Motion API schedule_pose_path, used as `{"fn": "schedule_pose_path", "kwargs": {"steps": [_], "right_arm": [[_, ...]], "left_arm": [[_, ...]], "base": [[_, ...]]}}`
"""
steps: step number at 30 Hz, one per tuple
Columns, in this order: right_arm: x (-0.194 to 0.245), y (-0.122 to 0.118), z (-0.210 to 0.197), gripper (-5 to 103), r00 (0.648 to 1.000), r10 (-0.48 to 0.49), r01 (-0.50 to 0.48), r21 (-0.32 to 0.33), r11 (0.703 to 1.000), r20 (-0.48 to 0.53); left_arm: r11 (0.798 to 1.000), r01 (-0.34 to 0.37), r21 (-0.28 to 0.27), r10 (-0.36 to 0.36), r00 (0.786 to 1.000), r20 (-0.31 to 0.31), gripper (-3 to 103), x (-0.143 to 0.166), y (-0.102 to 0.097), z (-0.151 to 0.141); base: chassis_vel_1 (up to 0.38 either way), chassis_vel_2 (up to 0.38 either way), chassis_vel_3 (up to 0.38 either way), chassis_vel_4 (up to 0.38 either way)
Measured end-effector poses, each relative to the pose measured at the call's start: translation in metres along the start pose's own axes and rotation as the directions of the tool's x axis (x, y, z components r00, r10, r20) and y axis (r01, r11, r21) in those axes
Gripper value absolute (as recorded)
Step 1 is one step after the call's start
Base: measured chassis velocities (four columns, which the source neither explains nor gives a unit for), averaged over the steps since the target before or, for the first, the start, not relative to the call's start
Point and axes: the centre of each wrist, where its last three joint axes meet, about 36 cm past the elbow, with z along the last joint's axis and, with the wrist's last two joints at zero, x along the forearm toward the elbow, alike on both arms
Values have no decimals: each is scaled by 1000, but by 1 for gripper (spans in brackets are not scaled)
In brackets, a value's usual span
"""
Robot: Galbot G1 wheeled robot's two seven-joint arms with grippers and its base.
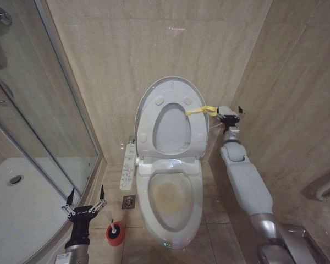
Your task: Open the toilet lid, clean the toilet bowl with a toilet brush, close the toilet lid, and flush.
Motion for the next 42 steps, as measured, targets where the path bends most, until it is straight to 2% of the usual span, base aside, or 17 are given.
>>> {"fn": "schedule_pose_path", "kwargs": {"steps": [8, 13, 24, 34, 42], "right_arm": [[-2, 30, -13, 100, 999, -36, 36, -22, 999, 12], [23, 39, -10, 100, 997, -83, 83, -7, 997, 8], [77, 14, -8, 100, 991, -134, 134, 16, 991, 4], [155, -6, -5, 100, 989, -145, 144, -17, 989, -44], [192, -16, -2, 100, 987, -138, 136, -23, 990, -85]], "left_arm": [[1000, 0, 0, 0, 1000, 0, 100, 0, 0, 0], [1000, 0, 0, 0, 1000, 0, 100, 0, 0, 0], [1000, 0, 0, 0, 1000, 0, 100, 0, 0, 0], [1000, 0, 0, 0, 1000, 0, 100, 0, 0, 0], [1000, 0, 0, 0, 1000, 0, 100, 0, 0, 0]], "base": [[0, 0, 0, 0], [0, 0, 0, 0], [0, 0, 0, 0], [0, 0, 0, 0], [0, 0, 0, 0]]}}
